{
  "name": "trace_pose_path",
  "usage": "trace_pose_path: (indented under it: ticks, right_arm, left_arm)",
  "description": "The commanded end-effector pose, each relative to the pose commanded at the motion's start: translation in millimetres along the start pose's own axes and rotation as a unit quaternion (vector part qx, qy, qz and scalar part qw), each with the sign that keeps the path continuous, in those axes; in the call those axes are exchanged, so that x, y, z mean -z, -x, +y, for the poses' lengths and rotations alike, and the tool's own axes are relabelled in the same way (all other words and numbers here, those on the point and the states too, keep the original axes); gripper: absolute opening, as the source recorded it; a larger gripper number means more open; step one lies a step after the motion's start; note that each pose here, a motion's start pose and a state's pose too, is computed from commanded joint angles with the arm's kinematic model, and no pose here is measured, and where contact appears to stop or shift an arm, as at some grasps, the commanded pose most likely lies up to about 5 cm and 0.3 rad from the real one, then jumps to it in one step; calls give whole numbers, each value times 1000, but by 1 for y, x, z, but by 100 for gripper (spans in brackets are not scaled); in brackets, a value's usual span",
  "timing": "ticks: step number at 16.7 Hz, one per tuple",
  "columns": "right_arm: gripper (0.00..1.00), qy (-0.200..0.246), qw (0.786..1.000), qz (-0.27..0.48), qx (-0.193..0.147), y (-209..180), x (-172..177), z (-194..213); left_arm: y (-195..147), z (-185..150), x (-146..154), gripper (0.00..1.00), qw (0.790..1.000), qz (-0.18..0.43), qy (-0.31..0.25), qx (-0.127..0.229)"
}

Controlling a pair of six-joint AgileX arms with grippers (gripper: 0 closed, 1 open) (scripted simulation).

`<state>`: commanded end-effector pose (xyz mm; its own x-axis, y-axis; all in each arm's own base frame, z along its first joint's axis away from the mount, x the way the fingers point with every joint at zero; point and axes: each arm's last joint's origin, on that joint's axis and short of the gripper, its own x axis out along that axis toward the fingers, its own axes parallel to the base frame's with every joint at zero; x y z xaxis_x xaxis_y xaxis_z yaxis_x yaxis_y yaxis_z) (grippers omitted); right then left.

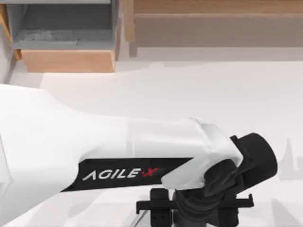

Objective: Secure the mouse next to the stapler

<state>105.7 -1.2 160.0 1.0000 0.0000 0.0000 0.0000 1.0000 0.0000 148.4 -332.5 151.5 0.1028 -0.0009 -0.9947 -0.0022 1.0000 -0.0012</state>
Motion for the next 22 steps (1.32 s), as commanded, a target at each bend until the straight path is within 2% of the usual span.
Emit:
trace_pose_path:
  ticks: [22]
  right_arm:
    - [100,0,1000,0,0,0,0,0]
  left_arm:
    - [4,-3,-4,0,1000,-13,3,26]
